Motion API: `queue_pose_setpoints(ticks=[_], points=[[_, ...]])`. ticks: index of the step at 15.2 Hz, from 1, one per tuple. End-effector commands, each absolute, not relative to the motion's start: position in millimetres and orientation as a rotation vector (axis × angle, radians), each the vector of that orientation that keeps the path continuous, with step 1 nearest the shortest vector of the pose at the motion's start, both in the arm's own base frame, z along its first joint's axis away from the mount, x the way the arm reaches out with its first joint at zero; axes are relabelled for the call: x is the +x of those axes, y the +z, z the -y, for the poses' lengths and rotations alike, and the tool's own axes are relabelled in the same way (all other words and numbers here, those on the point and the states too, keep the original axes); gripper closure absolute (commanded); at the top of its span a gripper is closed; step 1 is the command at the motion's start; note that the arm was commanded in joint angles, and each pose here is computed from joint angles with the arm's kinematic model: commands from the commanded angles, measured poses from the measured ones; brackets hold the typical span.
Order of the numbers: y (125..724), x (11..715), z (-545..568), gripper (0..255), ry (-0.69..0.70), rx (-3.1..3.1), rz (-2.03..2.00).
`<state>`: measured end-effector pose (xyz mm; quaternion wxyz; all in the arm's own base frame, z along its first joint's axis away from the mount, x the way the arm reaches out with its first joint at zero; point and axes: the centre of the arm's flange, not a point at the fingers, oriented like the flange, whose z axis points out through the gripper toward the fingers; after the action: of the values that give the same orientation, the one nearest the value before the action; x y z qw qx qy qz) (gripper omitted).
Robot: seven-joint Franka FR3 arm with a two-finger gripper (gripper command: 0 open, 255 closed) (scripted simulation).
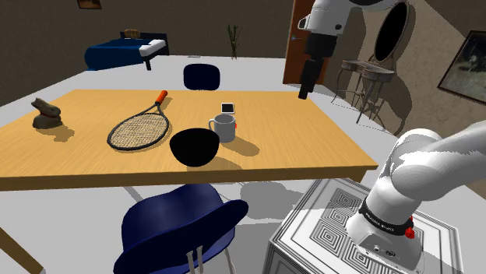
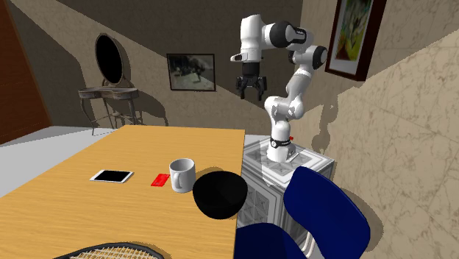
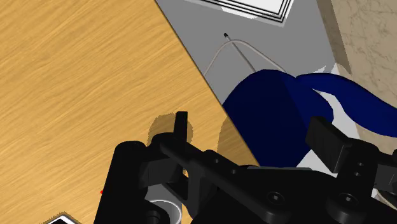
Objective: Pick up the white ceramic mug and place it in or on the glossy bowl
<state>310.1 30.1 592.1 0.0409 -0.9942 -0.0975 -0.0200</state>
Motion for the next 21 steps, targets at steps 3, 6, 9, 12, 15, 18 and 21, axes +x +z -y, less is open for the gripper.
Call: queue_pose_setpoints(ticks=[3,6,9,12,15,18,21], points=[[579,333,-28,0,-0.061,-3.049,0.298],[560,367,-24,0,-0.062,-3.055,0.296],[541,401,-21,0,-0.062,-3.062,0.295],[521,435,-17,0,-0.063,-3.068,0.293],[502,469,-13,0,-0.063,-3.075,0.291],[483,503,-8,0,-0.063,-3.081,0.29],[464,538,-4,0,-0.064,-3.088,0.288]])
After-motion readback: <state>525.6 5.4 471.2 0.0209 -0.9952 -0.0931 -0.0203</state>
